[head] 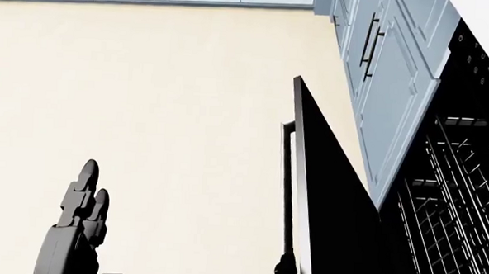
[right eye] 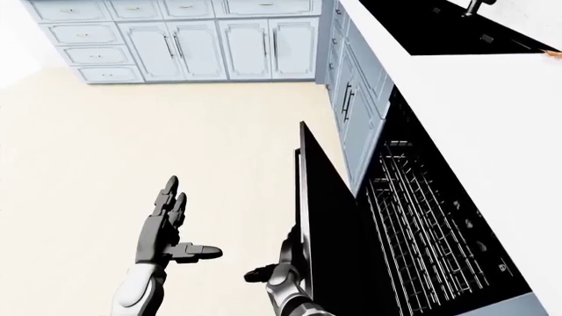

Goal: Close the dishwasher door

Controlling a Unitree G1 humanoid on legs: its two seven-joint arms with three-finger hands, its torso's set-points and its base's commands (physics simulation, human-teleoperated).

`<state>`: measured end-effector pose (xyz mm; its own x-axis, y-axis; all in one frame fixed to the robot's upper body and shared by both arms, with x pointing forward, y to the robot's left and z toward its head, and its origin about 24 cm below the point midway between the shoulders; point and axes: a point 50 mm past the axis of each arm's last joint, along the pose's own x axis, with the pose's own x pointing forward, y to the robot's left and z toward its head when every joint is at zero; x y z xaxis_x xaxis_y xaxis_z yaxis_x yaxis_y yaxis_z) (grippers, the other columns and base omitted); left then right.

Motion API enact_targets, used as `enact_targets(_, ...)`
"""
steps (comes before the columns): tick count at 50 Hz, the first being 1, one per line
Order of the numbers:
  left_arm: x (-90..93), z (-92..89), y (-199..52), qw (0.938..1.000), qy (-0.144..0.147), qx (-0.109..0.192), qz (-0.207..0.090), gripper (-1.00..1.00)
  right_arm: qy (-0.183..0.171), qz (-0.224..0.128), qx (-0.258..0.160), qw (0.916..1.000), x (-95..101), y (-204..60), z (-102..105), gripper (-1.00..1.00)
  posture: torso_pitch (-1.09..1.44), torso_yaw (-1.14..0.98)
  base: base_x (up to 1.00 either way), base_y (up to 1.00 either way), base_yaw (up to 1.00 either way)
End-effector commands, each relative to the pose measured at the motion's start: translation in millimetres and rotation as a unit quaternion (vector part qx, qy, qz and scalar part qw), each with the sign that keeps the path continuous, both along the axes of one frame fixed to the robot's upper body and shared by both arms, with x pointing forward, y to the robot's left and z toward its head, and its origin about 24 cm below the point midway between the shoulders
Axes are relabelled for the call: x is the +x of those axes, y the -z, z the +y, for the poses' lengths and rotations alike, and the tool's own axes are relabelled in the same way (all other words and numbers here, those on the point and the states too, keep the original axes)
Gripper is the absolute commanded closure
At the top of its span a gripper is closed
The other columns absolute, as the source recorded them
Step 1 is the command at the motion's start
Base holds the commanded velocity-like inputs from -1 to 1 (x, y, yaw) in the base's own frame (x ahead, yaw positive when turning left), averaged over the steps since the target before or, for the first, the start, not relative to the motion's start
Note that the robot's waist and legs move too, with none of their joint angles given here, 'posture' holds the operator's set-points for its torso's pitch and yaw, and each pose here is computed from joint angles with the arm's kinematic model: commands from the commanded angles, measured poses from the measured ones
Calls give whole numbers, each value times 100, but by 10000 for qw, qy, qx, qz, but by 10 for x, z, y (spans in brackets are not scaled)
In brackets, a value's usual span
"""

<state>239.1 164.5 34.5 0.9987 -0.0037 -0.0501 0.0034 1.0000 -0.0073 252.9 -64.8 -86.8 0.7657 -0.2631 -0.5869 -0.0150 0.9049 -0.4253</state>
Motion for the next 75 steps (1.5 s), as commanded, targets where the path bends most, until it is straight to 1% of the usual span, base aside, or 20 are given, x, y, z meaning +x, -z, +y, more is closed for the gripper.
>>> enact_targets(1,36,-2,-165,9990,13,27,-439,-100,232,-414,-309,9984,147,-118,-101,-100,0,0,0,0,0)
enact_targets(12,38,6,-172,9990,1,17,-442,-100,361,-345,-672,9965,136,-115,-148,-100,0,0,0,0,0)
enact_targets(25,31,1,-175,9990,9,11,-446,-100,501,-389,-1036,9926,136,-131,-195,-100,0,0,0,0,0)
enact_targets(49,30,3,-173,9990,9,13,-445,-100,804,-525,-1664,9814,159,-183,-299,-100,0,0,0,0,0)
enact_targets(52,30,2,-176,9990,9,12,-448,-100,842,-505,-1671,9810,166,-182,-332,-100,0,0,0,0,0)
enact_targets(63,29,-3,-179,9990,12,16,-447,-100,1004,-578,-1898,9750,217,-225,-442,-100,0,0,0,0,0)
enact_targets(72,24,-1,-181,9990,9,15,-453,-100,1040,-602,-2052,9713,222,-235,-482,-100,0,0,0,0,0)
enact_targets(75,20,-5,-184,9990,16,15,-457,-100,994,-628,-2131,9699,231,-241,-504,-100,0,0,0,0,0)
